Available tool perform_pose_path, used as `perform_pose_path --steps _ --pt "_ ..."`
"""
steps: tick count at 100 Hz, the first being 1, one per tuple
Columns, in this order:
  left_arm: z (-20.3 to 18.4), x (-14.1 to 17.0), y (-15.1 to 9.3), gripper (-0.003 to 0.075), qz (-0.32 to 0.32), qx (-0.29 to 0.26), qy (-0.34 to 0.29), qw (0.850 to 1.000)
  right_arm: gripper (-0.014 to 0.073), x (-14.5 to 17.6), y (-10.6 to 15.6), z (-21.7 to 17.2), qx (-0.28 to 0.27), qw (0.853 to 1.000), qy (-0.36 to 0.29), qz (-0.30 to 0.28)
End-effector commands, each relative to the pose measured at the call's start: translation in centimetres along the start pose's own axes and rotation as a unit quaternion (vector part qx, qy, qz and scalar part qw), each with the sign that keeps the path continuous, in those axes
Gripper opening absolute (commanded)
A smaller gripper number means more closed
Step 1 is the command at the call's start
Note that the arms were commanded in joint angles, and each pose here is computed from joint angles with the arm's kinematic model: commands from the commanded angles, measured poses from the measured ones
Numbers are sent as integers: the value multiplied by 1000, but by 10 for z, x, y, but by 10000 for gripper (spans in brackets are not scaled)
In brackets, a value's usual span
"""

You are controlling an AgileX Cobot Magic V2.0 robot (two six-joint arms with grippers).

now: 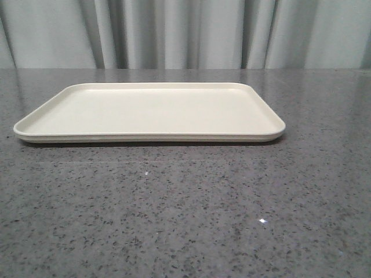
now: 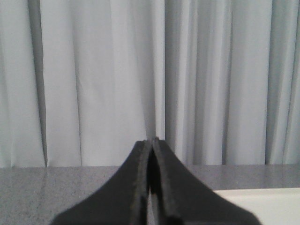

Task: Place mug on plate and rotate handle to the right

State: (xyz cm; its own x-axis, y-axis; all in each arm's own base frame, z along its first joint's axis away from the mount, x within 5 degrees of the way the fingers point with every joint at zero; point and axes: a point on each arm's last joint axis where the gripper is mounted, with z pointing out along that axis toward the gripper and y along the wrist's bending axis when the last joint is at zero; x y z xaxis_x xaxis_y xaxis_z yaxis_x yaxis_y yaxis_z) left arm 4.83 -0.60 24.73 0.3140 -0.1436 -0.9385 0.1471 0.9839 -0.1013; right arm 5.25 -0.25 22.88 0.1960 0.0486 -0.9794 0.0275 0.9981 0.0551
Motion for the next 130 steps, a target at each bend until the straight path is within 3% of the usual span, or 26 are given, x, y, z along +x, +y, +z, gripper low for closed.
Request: perform_pose_path --steps 1,30,69,105,130 --pt "-4 -31 -4 -20 -11 11 -82 996 -109 -30 0 -4 4 998 -65 5" --pt "-5 -51 -6 -20 -10 13 -103 995 -109 -62 3 -8 -3 996 -85 5" --pt "-4 -50 -6 -20 -10 12 -98 995 -109 -64 4 -9 -5 997 -78 5" --pt "-6 -75 -8 -20 -10 10 -103 995 -109 -80 5 -10 -8 996 -88 4" --pt "-4 -83 -9 -20 -10 8 -93 996 -109 -99 8 6 -13 999 -38 4"
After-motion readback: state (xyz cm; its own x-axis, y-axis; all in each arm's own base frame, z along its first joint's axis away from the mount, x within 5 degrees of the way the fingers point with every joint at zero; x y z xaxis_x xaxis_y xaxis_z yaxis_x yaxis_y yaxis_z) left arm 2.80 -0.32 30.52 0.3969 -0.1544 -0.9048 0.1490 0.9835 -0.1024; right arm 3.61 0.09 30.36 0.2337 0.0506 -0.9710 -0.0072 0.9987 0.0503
